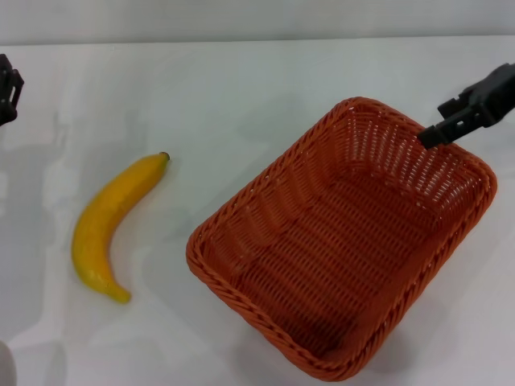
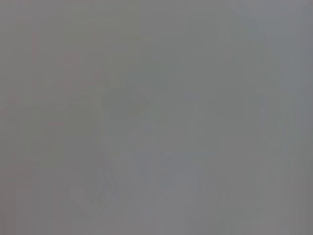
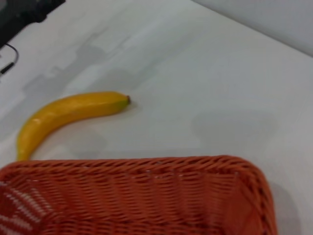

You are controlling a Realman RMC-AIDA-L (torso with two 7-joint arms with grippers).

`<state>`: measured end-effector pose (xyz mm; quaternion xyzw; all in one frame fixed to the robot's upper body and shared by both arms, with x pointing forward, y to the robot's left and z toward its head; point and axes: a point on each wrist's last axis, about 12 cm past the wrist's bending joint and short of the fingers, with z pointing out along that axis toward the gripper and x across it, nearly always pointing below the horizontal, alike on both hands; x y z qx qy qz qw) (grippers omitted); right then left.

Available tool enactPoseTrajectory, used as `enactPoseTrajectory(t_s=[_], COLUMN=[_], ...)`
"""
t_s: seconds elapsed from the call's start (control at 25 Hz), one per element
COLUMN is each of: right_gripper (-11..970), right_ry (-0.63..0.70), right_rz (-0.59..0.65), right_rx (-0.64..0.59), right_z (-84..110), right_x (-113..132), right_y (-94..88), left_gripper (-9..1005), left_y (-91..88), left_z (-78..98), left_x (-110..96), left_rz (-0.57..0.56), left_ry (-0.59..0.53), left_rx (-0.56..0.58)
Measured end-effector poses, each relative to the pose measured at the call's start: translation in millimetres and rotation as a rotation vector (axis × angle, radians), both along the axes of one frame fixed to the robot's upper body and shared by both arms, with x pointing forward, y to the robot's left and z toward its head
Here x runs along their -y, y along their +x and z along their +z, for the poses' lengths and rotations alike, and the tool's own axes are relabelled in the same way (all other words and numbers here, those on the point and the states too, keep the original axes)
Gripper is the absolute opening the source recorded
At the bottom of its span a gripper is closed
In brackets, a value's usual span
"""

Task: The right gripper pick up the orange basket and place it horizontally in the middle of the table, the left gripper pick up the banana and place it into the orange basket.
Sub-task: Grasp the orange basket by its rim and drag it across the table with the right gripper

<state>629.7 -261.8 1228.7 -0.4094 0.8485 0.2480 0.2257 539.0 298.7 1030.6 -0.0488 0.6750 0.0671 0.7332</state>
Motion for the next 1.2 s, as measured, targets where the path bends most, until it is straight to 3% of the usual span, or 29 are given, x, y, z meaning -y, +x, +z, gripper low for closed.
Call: enactPoseTrajectory(t_s=[0.28,1.2], right_gripper=[757,741], right_ry=[-0.061,-0.18], right_rz=[-0.006,0.012], right_rx=[0.048,0.032], right_z=[-5.1,-41.8], right_x=[-9.9,-21.0], right_y=[6.6,0.0], left_gripper=[840,836], left_y=[0.0,-0.3], left_z=[-0.1,-0.4], left_x=[0.4,1.6], left_rz=[-0.003,-0.007], left_ry=[0.001,0.001], left_rx=[0.0,-0.001])
